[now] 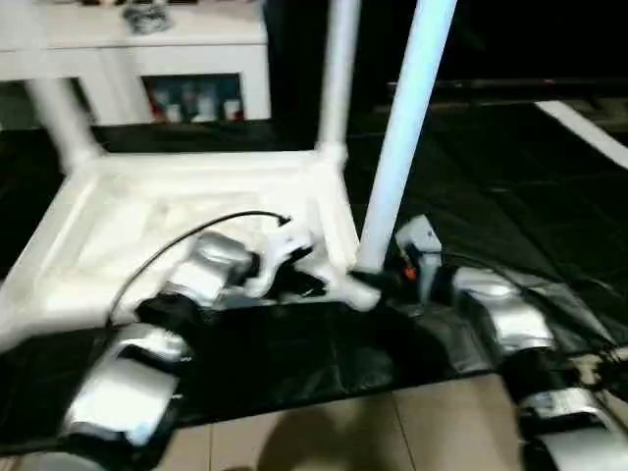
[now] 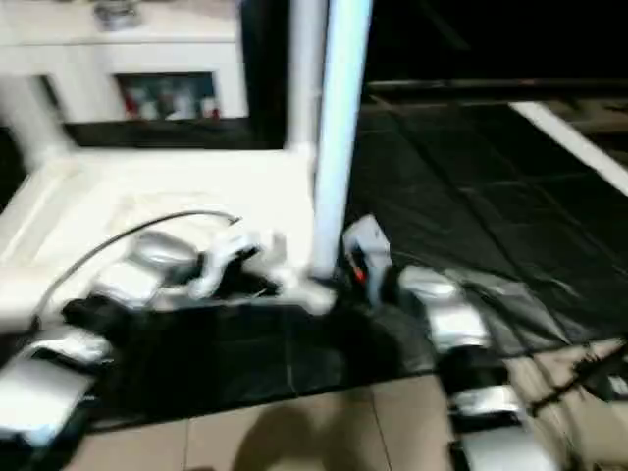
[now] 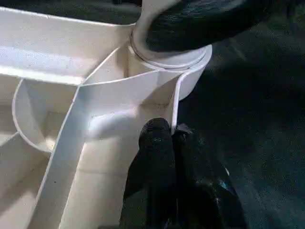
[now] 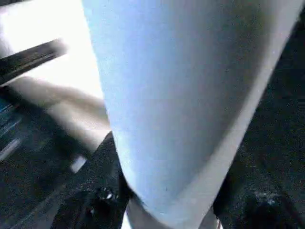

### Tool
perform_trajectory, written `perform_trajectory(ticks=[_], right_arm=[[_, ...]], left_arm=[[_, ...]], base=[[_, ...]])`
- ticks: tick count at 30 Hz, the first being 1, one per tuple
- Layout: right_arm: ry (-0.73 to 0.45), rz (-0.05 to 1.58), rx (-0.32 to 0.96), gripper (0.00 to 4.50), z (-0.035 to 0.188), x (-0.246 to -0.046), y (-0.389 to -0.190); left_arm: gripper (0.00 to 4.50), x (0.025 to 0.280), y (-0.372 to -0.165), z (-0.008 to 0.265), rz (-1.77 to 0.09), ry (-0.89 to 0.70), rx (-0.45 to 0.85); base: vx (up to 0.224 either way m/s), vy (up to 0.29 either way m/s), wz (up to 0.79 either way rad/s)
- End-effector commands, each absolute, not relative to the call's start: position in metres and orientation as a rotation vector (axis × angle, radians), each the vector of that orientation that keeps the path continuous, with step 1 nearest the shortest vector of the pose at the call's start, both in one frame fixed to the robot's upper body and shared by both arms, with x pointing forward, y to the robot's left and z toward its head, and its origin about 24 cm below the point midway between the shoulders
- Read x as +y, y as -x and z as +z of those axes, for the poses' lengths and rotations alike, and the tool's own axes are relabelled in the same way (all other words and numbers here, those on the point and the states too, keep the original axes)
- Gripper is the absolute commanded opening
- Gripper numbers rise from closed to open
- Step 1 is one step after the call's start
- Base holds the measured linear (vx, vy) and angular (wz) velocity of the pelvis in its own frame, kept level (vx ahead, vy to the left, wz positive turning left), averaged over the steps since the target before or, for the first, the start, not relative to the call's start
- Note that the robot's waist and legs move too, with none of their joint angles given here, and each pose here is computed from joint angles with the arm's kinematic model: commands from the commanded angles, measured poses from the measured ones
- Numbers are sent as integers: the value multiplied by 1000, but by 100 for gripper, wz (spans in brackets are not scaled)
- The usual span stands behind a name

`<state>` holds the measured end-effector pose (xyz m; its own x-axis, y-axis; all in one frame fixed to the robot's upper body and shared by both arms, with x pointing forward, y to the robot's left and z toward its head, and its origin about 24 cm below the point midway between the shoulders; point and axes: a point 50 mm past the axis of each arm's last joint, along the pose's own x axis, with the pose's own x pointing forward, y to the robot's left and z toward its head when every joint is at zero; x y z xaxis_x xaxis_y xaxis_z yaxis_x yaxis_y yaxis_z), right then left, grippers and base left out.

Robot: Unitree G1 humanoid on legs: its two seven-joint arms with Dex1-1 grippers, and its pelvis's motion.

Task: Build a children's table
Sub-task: Rotate leg to tighten

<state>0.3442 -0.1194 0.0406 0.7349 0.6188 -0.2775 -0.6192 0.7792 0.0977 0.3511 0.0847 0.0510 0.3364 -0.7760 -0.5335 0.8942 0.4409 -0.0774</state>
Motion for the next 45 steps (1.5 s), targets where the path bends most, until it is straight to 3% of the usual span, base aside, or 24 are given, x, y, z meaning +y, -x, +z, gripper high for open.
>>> perform_trajectory(ticks=[1,8,10,13,14,18,19,22,30,39,45], right_arm=[[-29,695,401,198,24,-71,-338],[-59,550,383,197,33,-55,-347],[-71,554,366,266,36,-55,-347],[-82,550,359,275,38,-55,-348],[-77,552,355,302,38,-56,-348],[-71,546,331,316,40,-60,-349],[-73,553,320,344,42,-61,-349],[-71,579,290,360,46,-66,-349],[-66,772,209,442,60,-87,-339],[9,1001,198,449,71,-115,-327],[98,1283,285,449,77,-131,-312]], left_arm=[[0,45,-352,55,-1044,-161,486],[0,41,-360,63,-950,-162,443],[0,48,-360,63,-967,-187,444],[0,55,-360,65,-989,-211,436],[0,57,-360,66,-999,-214,435],[0,63,-361,69,-1015,-219,432],[0,66,-361,69,-1022,-221,431],[0,70,-361,70,-1037,-221,428],[0,84,-354,72,-1167,-223,414],[0,100,-341,75,-1377,-287,428],[0,113,-327,73,-1541,-351,496]], base=[[0,0,0],[0,0,0],[0,0,0],[0,0,0],[0,0,0],[0,0,0],[0,0,0],[0,0,0],[0,0,0],[0,0,0],[0,0,0]])
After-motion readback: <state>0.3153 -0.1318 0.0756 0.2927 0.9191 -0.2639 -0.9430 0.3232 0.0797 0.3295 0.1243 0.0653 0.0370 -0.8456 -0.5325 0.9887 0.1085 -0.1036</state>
